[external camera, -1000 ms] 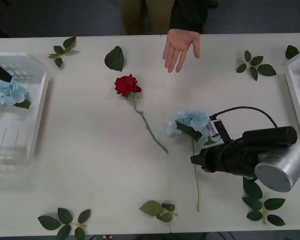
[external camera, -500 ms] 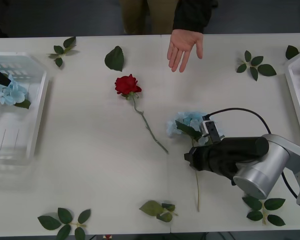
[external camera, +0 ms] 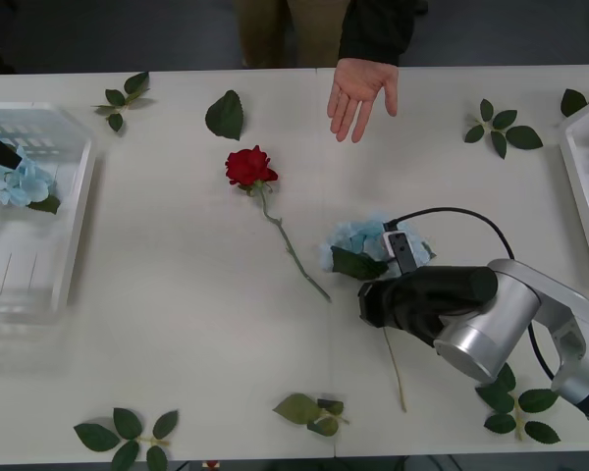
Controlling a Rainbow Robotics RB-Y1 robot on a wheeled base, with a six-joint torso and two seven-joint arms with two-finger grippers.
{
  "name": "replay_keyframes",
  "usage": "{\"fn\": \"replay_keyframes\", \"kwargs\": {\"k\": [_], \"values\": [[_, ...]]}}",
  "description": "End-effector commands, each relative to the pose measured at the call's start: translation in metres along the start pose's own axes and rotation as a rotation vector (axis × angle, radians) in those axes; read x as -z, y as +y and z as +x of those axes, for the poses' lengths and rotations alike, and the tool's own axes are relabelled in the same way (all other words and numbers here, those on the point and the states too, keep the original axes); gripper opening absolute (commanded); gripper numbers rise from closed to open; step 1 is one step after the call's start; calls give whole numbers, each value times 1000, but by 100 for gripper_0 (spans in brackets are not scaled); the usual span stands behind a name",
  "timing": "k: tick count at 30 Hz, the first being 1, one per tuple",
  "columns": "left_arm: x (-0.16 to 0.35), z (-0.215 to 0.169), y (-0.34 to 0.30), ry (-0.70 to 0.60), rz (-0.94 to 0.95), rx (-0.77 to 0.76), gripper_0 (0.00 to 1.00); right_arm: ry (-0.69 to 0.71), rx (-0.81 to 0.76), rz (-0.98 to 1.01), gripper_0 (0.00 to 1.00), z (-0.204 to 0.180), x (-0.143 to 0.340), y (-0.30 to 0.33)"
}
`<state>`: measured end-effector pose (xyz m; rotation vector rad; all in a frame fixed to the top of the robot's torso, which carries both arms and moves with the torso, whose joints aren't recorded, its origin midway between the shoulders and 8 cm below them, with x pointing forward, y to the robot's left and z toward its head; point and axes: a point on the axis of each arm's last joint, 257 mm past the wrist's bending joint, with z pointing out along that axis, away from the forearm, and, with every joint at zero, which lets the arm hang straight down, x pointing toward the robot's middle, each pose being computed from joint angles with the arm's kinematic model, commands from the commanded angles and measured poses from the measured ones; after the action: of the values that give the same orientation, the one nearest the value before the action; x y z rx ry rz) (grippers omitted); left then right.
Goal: Place the red flowers into the right box and the blue flowers into the left box. If a person shows an open palm, hand one flower to the person first, then continue sorting.
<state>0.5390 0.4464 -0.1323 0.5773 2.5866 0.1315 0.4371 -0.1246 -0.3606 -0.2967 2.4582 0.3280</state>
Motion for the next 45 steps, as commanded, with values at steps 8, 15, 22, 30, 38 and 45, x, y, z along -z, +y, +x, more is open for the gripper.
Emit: {"fn": "replay_keyframes", "kwargs": {"k": [8,15,22,30,38,45], "values": [[2,-3,1,-21,-5,43,100,-112,61,-41,0,-47,17,24],[1,-3,1,-21,-7,42,100,-276,120,-64,0,-117,75,35],[2,-3,2,-20,-12,42,100,-491,132,-130,0,-210,142,74],[1,-2,3,-17,-16,40,100,-730,97,-133,0,-314,200,89],[2,-2,4,-18,-19,42,100,-898,74,-80,0,-398,245,92],[2,-3,6,-19,-24,42,100,-946,31,-60,0,-440,259,86]]}}
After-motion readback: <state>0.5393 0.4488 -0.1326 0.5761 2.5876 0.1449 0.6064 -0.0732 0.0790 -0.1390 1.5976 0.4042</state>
